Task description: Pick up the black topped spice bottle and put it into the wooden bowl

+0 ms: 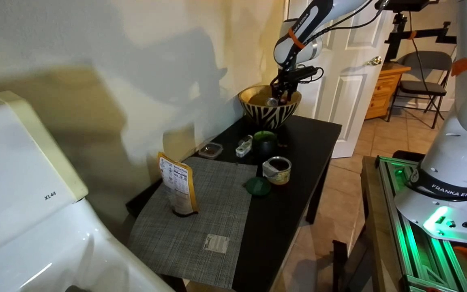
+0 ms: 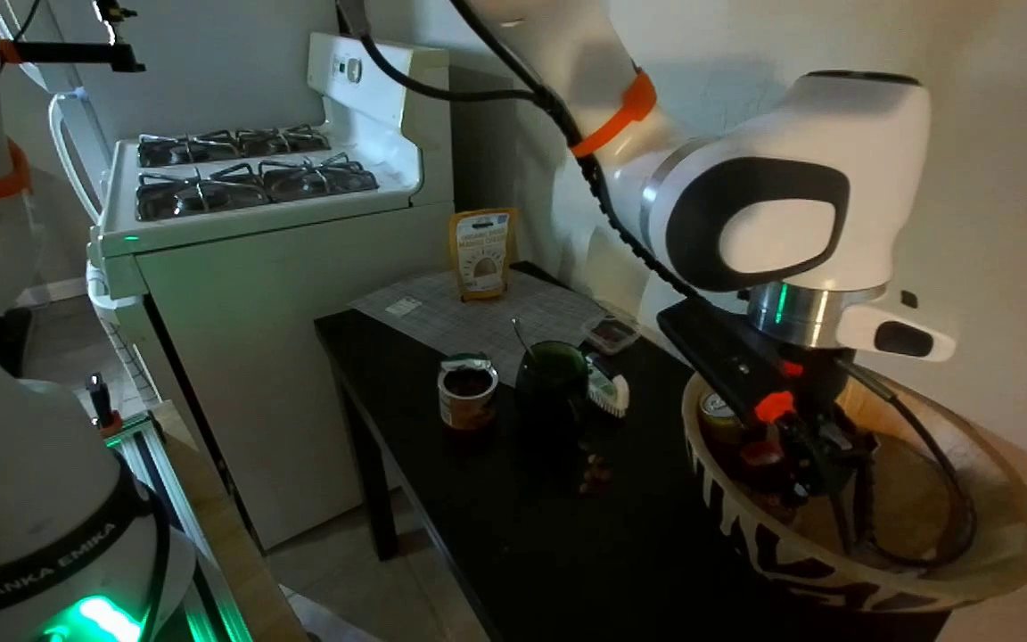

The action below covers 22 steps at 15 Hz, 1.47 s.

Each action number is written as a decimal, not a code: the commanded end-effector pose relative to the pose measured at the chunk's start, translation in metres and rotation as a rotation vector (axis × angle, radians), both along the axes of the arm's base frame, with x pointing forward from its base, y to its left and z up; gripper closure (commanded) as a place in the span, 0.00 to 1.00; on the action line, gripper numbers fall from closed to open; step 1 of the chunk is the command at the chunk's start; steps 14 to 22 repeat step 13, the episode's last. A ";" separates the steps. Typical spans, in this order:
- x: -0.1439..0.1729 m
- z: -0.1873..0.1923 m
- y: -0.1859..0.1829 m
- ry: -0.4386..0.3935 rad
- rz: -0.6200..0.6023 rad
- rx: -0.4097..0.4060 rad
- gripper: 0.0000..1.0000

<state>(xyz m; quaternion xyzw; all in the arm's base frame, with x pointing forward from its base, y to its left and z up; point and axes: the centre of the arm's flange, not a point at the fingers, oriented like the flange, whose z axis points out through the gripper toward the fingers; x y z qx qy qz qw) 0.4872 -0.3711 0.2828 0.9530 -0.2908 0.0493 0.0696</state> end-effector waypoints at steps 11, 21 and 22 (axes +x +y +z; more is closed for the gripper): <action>-0.014 -0.004 0.166 -0.078 0.400 -0.078 0.00; -0.024 0.013 0.151 -0.109 0.380 -0.078 0.00; -0.024 0.013 0.151 -0.109 0.380 -0.078 0.00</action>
